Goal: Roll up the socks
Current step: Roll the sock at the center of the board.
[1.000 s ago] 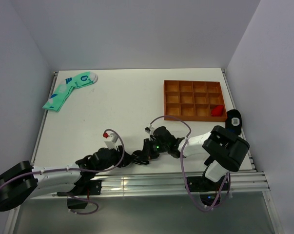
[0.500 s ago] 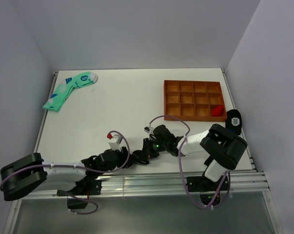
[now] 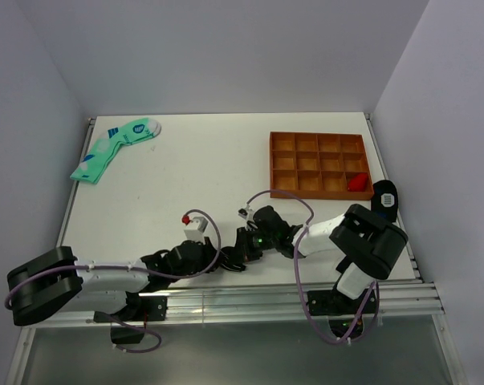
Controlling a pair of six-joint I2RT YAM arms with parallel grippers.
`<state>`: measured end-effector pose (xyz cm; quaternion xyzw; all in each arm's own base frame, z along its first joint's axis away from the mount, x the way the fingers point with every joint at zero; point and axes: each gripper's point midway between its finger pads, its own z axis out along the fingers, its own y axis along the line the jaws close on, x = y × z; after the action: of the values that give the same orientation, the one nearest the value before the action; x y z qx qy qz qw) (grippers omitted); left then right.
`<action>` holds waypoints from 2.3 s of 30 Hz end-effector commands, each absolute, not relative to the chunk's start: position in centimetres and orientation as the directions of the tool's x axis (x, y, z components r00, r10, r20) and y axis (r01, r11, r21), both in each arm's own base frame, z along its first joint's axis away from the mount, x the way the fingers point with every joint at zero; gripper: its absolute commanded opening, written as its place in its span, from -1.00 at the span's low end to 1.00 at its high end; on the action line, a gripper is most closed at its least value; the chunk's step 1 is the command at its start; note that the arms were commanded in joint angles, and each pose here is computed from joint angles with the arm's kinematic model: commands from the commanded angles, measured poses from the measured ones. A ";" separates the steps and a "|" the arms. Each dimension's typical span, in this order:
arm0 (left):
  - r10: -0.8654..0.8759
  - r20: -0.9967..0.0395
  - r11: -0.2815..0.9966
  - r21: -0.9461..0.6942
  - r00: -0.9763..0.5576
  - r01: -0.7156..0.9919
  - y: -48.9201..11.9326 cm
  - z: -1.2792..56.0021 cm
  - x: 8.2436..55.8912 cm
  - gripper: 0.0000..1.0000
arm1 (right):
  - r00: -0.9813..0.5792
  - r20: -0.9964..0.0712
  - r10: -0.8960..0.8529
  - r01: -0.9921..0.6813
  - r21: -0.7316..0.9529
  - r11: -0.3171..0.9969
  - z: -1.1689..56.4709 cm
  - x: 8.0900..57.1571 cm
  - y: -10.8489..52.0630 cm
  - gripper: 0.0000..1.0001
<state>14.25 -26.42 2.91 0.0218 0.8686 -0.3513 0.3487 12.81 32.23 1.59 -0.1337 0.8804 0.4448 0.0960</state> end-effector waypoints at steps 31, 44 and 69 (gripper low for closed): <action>0.083 -0.323 0.931 -0.313 -0.943 0.189 -25.4 -1.2 10.5 -0.99 | -0.652 -0.730 0.202 -0.448 0.587 0.674 6.6 16.8 25.4 -0.12; 0.105 -0.216 0.914 -0.364 -0.971 0.180 -26.4 -0.5 10.5 -0.99 | -0.575 -0.813 0.091 -0.599 0.493 0.631 6.9 13.2 27.7 -0.13; 0.082 -0.121 0.899 -0.420 -0.989 0.126 -27.3 -0.4 12.0 -0.99 | -0.542 -0.834 -0.100 -0.649 0.340 0.680 2.5 10.7 29.5 -0.14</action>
<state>13.57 -29.97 2.24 0.0433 0.9553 -0.2799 0.0849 10.38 28.89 2.37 -0.2336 0.8163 0.3384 0.4058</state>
